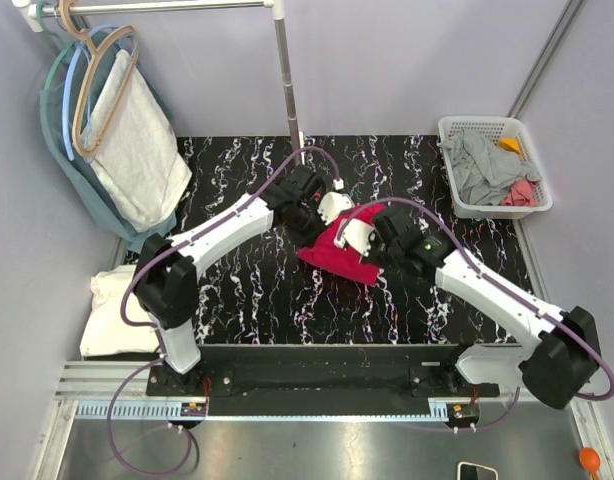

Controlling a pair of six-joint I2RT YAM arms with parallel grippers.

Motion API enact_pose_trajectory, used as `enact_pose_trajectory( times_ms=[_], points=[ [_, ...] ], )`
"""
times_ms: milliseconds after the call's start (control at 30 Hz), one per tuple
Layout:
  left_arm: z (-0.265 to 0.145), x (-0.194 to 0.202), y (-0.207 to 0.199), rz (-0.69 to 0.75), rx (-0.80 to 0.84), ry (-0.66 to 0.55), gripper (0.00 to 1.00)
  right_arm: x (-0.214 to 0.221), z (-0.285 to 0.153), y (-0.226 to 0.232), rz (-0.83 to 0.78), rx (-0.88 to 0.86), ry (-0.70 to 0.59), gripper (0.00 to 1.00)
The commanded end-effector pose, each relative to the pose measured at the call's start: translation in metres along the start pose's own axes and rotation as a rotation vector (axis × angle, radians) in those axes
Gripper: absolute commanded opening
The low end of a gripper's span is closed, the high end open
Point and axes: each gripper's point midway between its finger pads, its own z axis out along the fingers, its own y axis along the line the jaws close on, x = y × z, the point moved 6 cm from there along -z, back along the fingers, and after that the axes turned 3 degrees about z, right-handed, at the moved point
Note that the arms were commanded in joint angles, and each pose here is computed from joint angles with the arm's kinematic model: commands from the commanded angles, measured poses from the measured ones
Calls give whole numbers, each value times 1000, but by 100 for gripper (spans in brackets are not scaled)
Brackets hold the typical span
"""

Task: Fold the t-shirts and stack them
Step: Fold the tshirt

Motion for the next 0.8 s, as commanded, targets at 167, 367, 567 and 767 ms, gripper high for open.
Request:
enact_pose_trajectory(
  times_ms=[167, 367, 567, 767],
  points=[
    [7, -18, 54, 6, -111, -2, 0, -12, 21, -73, -2, 110, 12, 0],
    [22, -29, 87, 10, -162, 3, 0, -10, 47, -109, 25, 111, 37, 0],
    [40, -40, 115, 22, -212, 10, 0, -5, 71, -131, 42, 101, 60, 0],
    [60, -44, 128, 31, -225, 14, 1, 2, 94, -138, 51, 91, 80, 0]
  ],
)
